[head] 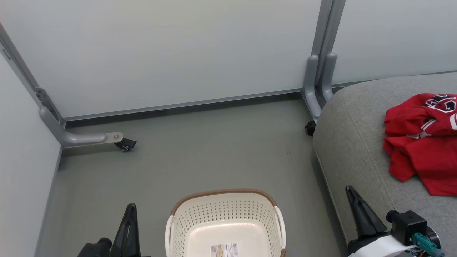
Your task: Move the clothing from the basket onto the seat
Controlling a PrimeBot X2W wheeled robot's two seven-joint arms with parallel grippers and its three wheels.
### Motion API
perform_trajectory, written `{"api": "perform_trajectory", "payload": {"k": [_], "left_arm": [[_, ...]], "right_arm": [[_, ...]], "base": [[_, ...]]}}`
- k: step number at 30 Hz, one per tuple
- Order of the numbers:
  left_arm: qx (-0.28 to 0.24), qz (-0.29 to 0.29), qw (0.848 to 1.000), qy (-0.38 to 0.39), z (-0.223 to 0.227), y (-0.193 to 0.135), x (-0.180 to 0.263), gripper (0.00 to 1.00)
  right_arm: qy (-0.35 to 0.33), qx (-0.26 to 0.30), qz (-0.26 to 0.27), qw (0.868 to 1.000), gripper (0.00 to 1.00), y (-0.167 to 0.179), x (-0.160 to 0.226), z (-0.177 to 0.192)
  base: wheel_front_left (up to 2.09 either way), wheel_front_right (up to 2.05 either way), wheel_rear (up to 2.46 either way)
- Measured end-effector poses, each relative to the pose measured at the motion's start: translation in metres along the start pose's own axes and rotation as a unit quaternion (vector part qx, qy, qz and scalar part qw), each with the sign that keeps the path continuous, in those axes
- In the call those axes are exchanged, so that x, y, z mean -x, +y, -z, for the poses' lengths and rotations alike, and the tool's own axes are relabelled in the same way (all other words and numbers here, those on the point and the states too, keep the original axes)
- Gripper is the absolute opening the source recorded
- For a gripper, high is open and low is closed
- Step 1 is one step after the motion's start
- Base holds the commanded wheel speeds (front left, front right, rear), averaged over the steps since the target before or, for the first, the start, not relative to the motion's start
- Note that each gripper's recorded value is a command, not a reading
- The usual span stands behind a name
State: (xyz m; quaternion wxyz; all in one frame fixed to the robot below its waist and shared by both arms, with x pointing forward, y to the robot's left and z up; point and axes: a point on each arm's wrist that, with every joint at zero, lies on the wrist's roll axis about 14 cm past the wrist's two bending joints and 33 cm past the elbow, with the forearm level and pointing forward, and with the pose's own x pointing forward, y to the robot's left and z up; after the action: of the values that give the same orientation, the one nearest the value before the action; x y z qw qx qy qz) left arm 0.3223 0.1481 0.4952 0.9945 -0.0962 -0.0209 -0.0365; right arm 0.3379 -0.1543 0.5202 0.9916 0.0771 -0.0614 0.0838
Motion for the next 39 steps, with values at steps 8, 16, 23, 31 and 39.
{"api": "perform_trajectory", "payload": {"k": [8,16,23,31,39], "left_arm": [[0.07,-0.021,0.997,0.02,0.008,0.009,0.0,0.0],[0.137,-0.036,0.989,0.03,0.011,0.016,-0.005,0.0],[0.191,-0.047,0.98,0.032,0.01,0.022,-0.01,0.0],[0.246,-0.054,0.967,0.034,0.01,0.027,-0.016,0.0],[0.299,-0.06,0.952,0.032,0.008,0.031,-0.022,0.0]], "right_arm": [[0.015,-0.07,0.025,0.997,0.0,-0.009,0.002,0.008],[0.017,-0.139,0.046,0.989,0.0,-0.017,-0.002,0.009],[0.017,-0.192,0.061,0.979,0.0,-0.024,-0.006,0.009],[0.018,-0.249,0.074,0.966,0.0,-0.029,-0.01,0.01],[0.018,-0.301,0.086,0.95,0.0,-0.034,-0.012,0.012]], "base": [[0.0,0.0,0.0],[0.0,0.0,0.0],[0.0,0.0,0.0],[0.0,0.0,0.0],[0.0,0.0,0.0]]}}
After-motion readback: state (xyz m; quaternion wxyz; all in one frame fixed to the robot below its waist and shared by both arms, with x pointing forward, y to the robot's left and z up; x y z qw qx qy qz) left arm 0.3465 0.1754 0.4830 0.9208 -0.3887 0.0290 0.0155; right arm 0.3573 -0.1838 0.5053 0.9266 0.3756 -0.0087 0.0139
